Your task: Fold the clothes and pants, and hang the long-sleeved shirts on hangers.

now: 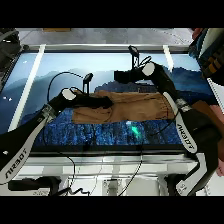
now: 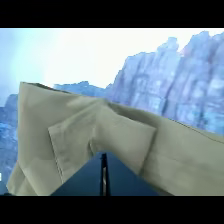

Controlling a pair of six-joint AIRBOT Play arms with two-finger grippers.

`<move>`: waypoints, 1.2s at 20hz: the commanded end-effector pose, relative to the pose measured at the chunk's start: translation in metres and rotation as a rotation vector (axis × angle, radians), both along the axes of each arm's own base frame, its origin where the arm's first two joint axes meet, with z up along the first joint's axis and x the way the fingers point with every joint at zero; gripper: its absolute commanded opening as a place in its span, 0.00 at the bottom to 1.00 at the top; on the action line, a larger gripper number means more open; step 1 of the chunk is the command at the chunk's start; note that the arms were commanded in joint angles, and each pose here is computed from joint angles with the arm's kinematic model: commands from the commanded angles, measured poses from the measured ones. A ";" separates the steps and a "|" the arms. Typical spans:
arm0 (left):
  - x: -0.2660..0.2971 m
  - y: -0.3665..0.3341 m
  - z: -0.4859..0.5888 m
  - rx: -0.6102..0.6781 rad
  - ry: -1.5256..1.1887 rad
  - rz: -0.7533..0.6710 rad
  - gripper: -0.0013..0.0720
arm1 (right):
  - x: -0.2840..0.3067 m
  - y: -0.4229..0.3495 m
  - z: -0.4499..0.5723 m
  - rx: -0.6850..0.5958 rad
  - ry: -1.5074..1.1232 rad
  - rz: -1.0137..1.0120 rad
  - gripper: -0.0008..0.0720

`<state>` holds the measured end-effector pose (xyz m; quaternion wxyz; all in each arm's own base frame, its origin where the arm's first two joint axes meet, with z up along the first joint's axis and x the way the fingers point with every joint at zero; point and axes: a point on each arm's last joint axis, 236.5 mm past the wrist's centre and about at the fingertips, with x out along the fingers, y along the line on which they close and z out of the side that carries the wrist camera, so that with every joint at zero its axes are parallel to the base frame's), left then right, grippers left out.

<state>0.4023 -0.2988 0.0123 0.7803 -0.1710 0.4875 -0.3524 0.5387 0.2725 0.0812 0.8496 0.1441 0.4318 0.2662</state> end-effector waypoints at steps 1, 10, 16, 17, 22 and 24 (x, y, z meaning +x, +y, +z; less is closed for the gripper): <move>-0.007 0.014 -0.005 0.001 0.066 -0.018 0.95 | -0.007 -0.022 0.015 -0.071 -0.022 0.005 0.05; 0.017 0.255 -0.009 0.256 0.075 0.242 0.94 | -0.005 -0.174 -0.005 -0.291 0.075 -0.076 0.05; 0.007 0.261 -0.076 0.236 0.190 0.201 0.94 | -0.015 -0.225 -0.008 -0.259 0.141 -0.098 0.05; 0.014 0.254 -0.085 0.207 0.200 0.221 0.94 | -0.017 -0.224 -0.008 -0.258 0.139 -0.079 0.05; 0.039 0.213 -0.108 0.082 0.168 0.224 0.87 | -0.016 -0.212 -0.002 -0.210 0.120 -0.047 0.05; 0.044 0.199 -0.113 0.075 0.156 0.223 0.86 | -0.016 -0.209 -0.001 -0.198 0.118 -0.043 0.05</move>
